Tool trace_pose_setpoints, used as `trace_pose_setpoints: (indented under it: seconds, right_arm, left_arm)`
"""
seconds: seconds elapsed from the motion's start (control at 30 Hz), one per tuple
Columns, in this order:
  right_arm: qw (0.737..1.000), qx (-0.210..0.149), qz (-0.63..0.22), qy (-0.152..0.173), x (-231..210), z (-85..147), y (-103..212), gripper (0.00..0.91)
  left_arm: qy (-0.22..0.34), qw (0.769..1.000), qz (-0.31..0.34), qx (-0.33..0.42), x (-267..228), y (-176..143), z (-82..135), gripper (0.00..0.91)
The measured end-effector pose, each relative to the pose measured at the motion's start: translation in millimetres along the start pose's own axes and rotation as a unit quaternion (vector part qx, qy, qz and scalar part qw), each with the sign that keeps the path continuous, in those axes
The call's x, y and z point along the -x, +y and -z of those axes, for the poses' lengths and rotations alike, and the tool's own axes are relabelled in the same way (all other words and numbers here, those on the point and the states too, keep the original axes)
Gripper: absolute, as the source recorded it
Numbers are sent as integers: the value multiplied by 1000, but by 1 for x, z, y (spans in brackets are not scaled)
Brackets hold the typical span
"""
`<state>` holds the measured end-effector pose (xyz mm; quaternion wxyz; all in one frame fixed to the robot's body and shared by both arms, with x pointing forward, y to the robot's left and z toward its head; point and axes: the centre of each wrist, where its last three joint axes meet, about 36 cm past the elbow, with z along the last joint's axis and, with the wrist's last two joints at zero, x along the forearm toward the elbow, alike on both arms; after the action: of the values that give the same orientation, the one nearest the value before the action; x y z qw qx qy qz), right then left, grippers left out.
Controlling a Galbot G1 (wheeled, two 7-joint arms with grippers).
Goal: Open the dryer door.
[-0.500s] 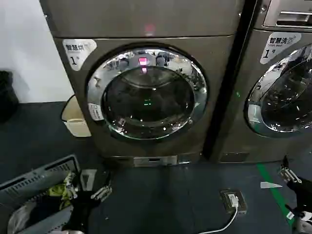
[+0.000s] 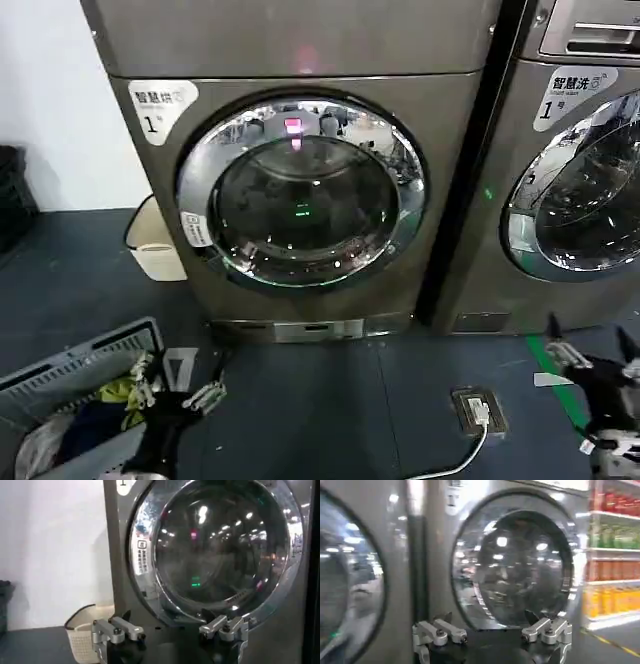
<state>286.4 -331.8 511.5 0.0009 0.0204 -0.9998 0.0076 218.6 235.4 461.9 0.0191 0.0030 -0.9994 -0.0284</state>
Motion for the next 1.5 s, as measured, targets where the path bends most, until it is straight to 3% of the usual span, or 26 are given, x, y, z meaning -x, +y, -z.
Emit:
trace_pose_setpoints:
  seconds: [0.27,0.47,0.83,1.1,1.27,1.5]
  right_arm:
    - [991,9,129,42,34,15,3,907]
    - [979,-11,198,40,64,24,7,907]
    - [945,1,322,51,118,34,22,907]
    - [912,1,408,39,165,40,44,907]
    - [894,-8,447,14,194,42,60,907]
    - [868,-13,496,15,237,42,80,907]
  left_arm:
    - [-1,1000,-4,1,1,1,0,907]
    - [-1,1000,-5,3,1,2,0,907]
    - [1,1000,-6,5,-5,2,5,907]
    - [-2,1000,-1,9,-7,5,9,907]
    - [-4,1000,1,8,-7,5,10,907]
    - [-4,1000,2,8,-6,5,11,907]
